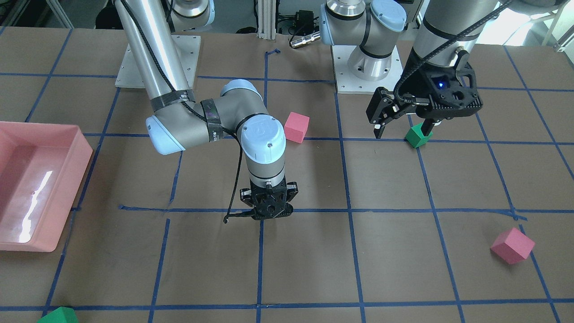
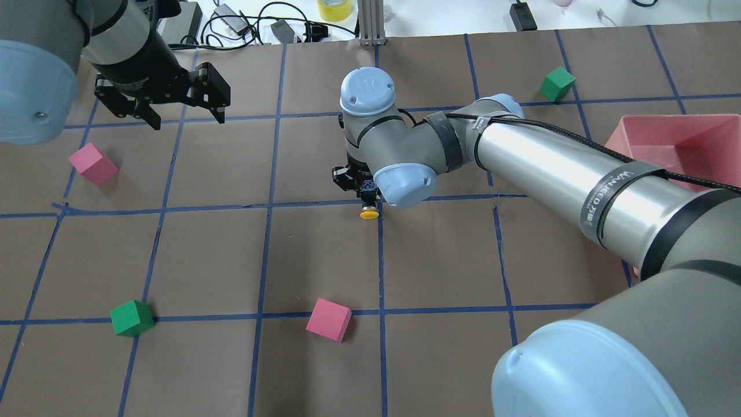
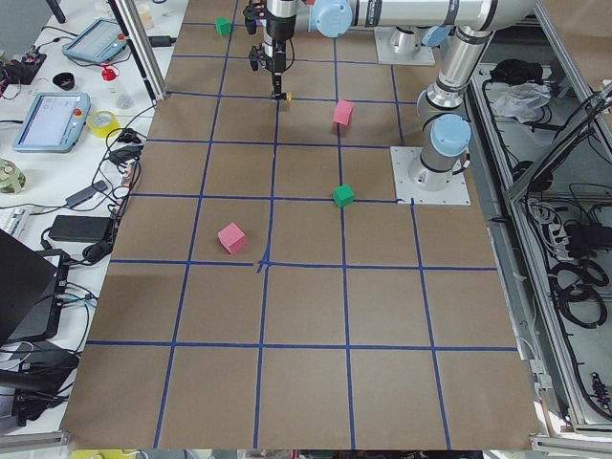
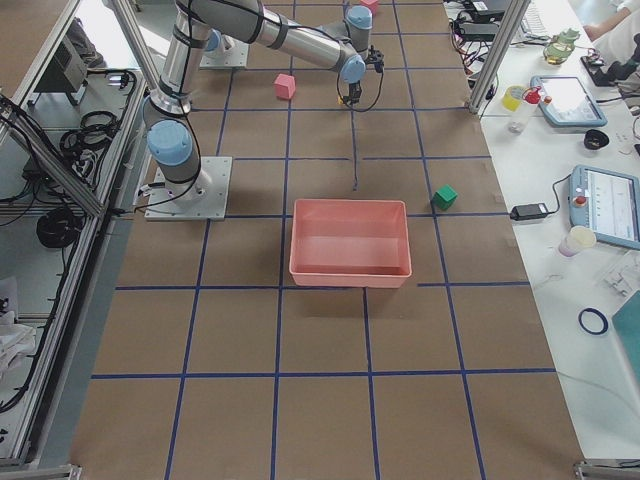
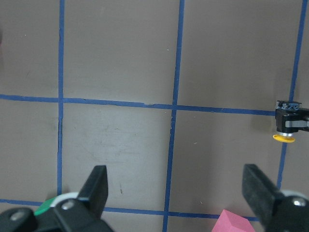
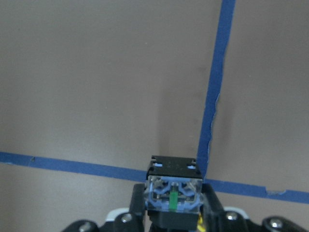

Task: Align button upright
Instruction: 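Hold the switch still with the right gripper while the left arm approaches, then grasp the switch with the left gripper while the right gripper releases and withdraws, then rotate the held switch with the left gripper, yellow cap downward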

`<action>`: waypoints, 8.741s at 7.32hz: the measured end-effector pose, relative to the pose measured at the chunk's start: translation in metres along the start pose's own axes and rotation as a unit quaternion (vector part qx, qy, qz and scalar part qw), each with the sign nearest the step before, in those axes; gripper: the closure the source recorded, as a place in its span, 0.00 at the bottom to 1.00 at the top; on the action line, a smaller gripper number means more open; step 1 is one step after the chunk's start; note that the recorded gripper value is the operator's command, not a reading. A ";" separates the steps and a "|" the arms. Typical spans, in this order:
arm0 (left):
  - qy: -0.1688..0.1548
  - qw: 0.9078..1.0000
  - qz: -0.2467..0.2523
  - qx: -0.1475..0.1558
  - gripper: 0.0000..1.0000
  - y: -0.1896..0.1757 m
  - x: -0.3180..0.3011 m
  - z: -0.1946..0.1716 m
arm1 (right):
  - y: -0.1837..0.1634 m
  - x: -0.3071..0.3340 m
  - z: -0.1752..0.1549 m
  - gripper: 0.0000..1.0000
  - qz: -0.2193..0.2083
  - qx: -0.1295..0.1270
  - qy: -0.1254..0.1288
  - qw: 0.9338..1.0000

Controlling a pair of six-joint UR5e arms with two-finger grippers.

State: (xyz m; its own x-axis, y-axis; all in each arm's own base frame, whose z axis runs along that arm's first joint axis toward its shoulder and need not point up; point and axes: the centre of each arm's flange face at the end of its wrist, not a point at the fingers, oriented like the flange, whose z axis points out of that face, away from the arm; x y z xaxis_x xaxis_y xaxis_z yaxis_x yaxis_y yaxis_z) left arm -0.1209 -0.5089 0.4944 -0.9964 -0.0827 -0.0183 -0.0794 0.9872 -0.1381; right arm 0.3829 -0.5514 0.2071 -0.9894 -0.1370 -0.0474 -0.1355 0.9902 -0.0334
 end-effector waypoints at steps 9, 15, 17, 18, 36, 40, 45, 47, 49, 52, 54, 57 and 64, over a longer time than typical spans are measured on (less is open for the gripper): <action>-0.002 0.999 0.033 0.015 0.00 0.000 0.000 -0.004 | 0.007 0.001 0.008 0.68 -0.009 -0.010 -0.003 1.000; 0.000 0.999 0.044 0.012 0.00 0.002 0.000 0.001 | 0.007 0.001 0.005 0.05 -0.010 -0.004 -0.005 1.000; 0.002 0.999 0.031 0.013 0.00 0.003 0.003 0.001 | 0.002 0.003 -0.028 0.00 -0.027 0.023 -0.007 0.999; 0.003 1.000 0.019 0.017 0.00 0.004 0.007 -0.001 | 0.002 0.009 -0.056 0.00 -0.036 0.040 -0.006 0.999; 0.016 0.971 -0.026 0.237 0.07 0.141 0.235 0.328 | 0.063 0.207 -0.354 0.00 0.014 0.026 0.052 0.998; 0.016 0.970 -0.018 0.240 1.00 0.142 0.236 0.327 | 0.061 0.207 -0.353 0.00 0.014 0.026 0.051 0.998; 0.017 0.965 -0.008 0.263 1.00 0.105 0.231 0.291 | 0.061 0.207 -0.350 0.00 0.014 0.023 0.051 0.998; 0.008 0.974 -0.024 0.225 1.00 0.063 0.210 0.264 | 0.061 0.207 -0.350 0.00 0.014 0.024 0.051 0.998; 0.032 0.987 -0.085 0.133 0.98 0.018 0.188 0.241 | 0.061 0.207 -0.350 0.00 0.014 0.023 0.051 0.998; 0.111 0.955 -0.276 0.000 1.00 -0.014 0.188 0.226 | 0.061 0.207 -0.350 0.00 0.014 0.023 0.050 0.998; 0.154 0.895 -0.407 -0.097 1.00 -0.022 0.182 0.230 | 0.060 0.207 -0.349 0.00 0.014 0.023 0.050 0.998; 0.171 0.815 -0.502 -0.233 1.00 -0.036 0.164 0.265 | 0.059 0.207 -0.347 0.00 0.014 0.022 0.050 0.998; 0.214 0.751 -0.518 -0.349 0.91 -0.030 0.127 0.340 | 0.059 0.207 -0.346 0.00 0.013 0.021 0.051 0.998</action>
State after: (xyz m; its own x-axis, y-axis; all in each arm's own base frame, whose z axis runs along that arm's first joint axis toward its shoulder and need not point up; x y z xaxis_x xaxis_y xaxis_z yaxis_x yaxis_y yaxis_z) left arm -0.2350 -0.5951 0.1596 -0.2963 -0.9516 0.0813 -0.6655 0.2667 0.6971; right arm 0.1518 -0.5122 0.5407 -0.9931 -0.1049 0.0522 -0.1087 0.9913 -0.0747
